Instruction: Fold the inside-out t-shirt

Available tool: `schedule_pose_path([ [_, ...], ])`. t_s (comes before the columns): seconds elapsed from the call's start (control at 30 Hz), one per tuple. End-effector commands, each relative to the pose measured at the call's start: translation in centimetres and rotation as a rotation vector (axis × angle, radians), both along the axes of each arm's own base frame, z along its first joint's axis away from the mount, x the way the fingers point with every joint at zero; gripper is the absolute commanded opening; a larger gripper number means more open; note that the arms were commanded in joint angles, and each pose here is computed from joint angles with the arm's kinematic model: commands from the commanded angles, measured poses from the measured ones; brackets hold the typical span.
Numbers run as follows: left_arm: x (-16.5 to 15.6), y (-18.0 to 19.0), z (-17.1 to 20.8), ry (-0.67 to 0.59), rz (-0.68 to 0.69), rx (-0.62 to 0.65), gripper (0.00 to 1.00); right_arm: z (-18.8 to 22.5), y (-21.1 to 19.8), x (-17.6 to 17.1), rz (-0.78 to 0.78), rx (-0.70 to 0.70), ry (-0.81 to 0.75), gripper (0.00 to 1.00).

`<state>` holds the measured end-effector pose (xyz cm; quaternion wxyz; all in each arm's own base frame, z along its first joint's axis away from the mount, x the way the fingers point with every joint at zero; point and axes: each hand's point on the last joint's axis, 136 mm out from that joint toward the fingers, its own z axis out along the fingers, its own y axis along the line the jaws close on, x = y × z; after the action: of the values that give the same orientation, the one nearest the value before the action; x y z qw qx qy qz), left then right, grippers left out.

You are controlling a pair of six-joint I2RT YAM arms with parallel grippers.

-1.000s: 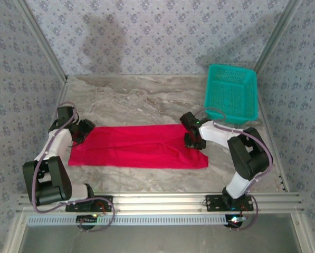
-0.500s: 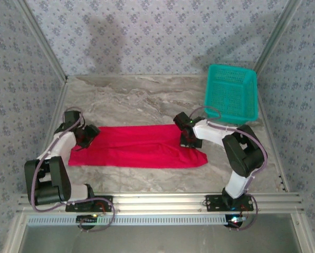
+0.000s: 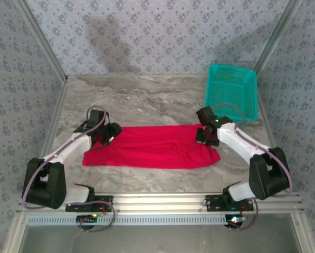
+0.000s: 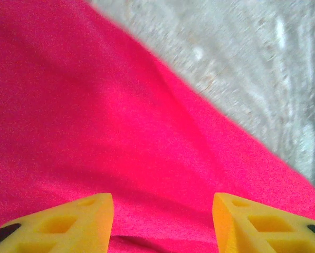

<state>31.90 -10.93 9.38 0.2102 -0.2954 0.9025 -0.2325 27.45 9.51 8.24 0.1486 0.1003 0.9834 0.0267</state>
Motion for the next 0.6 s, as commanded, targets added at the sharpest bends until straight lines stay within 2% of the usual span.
schedule_pose_path([
  [0.0,2.0,0.4,2.6,-0.062,0.005,0.046,0.52,2.0,0.7,-0.4,0.052,0.009,-0.012,0.0],
  [0.3,1.7,1.2,0.6,-0.01,0.005,0.037,0.52,6.3,3.8,-0.4,0.096,0.031,-0.088,0.0],
  [0.5,1.6,2.8,0.8,-0.013,0.031,0.039,0.52,8.8,6.2,-0.3,0.156,0.044,-0.146,0.0],
  [0.57,1.6,3.9,0.7,-0.001,0.044,0.033,0.52,10.9,7.9,0.1,0.165,0.085,-0.19,0.0],
])
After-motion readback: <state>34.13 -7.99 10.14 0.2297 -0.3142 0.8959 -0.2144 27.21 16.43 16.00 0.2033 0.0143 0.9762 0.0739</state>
